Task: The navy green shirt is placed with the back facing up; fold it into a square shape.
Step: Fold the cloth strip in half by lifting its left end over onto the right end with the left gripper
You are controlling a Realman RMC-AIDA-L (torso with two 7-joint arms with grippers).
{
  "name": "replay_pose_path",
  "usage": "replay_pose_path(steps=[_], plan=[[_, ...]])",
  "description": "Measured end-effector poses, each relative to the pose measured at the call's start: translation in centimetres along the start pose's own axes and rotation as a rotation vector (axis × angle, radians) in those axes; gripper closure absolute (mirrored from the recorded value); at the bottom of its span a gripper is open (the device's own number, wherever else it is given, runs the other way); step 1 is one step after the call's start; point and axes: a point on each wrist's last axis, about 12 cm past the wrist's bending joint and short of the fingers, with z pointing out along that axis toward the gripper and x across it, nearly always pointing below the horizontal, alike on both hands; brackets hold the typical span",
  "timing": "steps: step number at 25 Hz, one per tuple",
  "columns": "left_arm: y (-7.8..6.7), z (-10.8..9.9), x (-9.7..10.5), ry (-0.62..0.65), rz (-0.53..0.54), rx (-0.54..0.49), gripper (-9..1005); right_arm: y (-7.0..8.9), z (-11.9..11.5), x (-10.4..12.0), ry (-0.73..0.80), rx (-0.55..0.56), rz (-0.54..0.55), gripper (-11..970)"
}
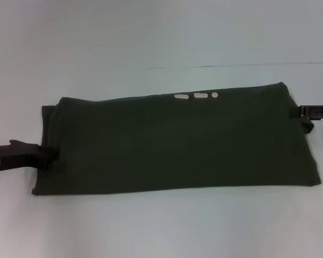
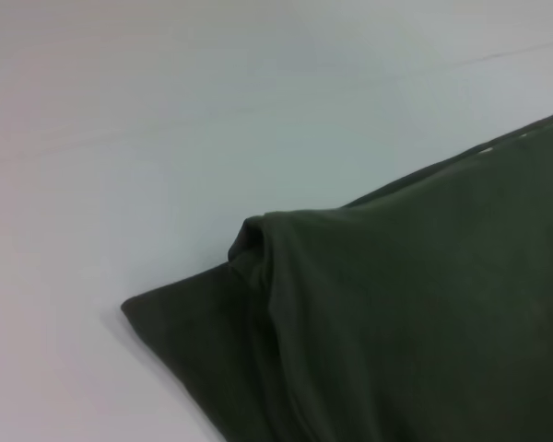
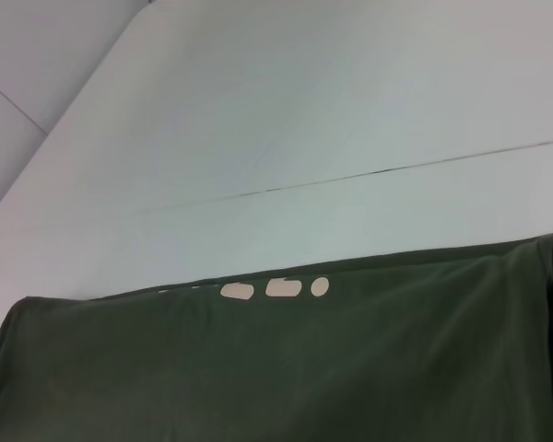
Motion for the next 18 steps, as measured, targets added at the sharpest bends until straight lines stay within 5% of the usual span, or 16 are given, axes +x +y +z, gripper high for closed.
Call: replay_pose_path(steps=[11,18], plan=[[1.5,-2.9,-2.4,-0.088,-0.094,-0.012,916,-0.1,-0.1,-0.1,-0.001,0.003,0.004,32],[3.0,-4.3,-4.0,0.037,-0.217,-0.011,910,-0.1,-0.3,-0.1,-0.001,0.004,0.006,32]])
